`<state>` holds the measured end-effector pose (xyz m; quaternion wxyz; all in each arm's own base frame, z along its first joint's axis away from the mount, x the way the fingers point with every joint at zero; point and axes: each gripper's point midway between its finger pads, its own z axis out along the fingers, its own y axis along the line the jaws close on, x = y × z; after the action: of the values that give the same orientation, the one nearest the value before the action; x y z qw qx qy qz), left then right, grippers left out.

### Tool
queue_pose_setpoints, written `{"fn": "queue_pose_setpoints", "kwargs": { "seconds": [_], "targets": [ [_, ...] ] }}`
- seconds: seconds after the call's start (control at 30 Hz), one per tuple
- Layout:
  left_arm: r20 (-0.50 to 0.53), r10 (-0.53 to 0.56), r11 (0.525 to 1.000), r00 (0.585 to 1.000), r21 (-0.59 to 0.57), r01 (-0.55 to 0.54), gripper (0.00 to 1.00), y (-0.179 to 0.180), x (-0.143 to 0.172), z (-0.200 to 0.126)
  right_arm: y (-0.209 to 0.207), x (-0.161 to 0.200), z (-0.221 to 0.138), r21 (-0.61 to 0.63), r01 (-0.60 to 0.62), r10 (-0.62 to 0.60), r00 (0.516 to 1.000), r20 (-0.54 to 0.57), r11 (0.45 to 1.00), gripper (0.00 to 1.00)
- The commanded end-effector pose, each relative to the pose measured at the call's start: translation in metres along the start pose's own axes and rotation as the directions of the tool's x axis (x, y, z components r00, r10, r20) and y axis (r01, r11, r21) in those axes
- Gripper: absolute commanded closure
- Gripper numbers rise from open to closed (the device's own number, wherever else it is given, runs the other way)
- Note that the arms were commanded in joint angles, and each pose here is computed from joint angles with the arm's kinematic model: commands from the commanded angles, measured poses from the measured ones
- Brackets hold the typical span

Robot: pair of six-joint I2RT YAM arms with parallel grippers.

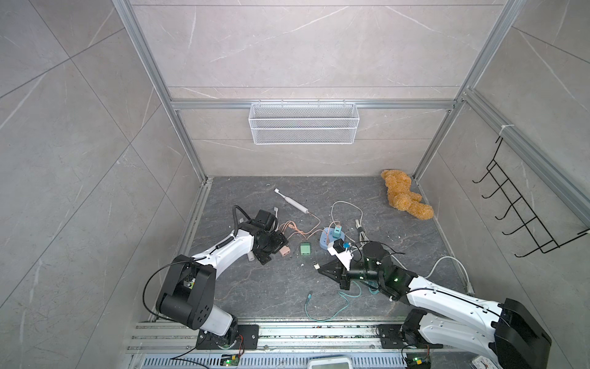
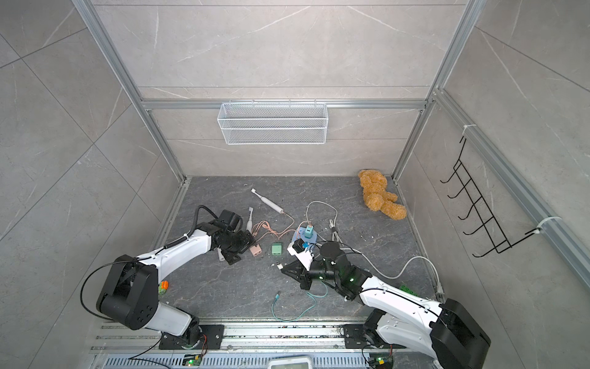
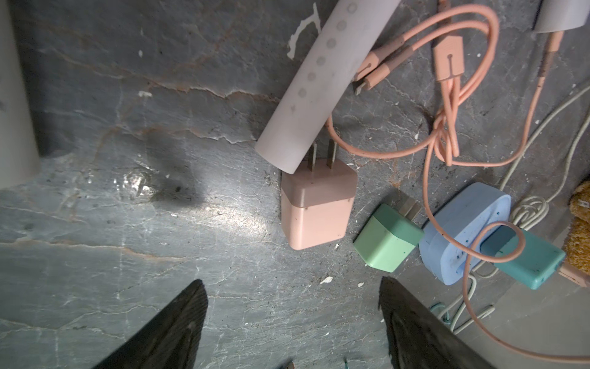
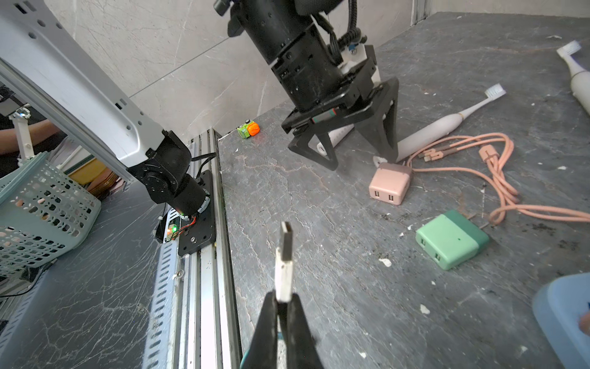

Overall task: Charge the electric toothbrush
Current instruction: Pick up the charging cable from the center of the board, then pick up the plug from the center of the board.

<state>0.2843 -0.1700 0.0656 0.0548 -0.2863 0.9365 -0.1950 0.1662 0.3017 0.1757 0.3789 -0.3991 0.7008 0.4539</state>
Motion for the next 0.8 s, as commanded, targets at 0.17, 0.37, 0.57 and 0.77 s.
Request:
{"fn": "queue_pose_setpoints", "kwargs": {
  "seconds": [0.17,0.37,0.57,0.77],
  "targets": [
    [0.016,-0.012,1.0,1.0,-0.022,0.013,0.15,-0.015,-0.01,0.008,0.005,-0.001,0.003,-0.007,0.043,-0.043,0.999,0.012,0.999,1.0],
    [0.007,0.009,0.999,1.0,-0.048,-0.009,0.17,-0.02,-0.007,0.015,0.0,0.008,0.012,0.033,0.054,-0.053,0.997,-0.052,0.998,1.0],
    [-0.01,0.02,0.996,1.0,-0.092,-0.021,0.22,-0.015,-0.007,0.025,-0.007,0.023,0.023,0.082,0.075,-0.065,0.99,-0.126,0.994,1.0],
    [-0.024,0.035,0.991,0.999,-0.13,-0.037,0.26,-0.009,-0.008,0.034,-0.007,0.042,0.036,0.113,0.126,-0.094,0.964,-0.247,0.986,1.0]
  ]
}}
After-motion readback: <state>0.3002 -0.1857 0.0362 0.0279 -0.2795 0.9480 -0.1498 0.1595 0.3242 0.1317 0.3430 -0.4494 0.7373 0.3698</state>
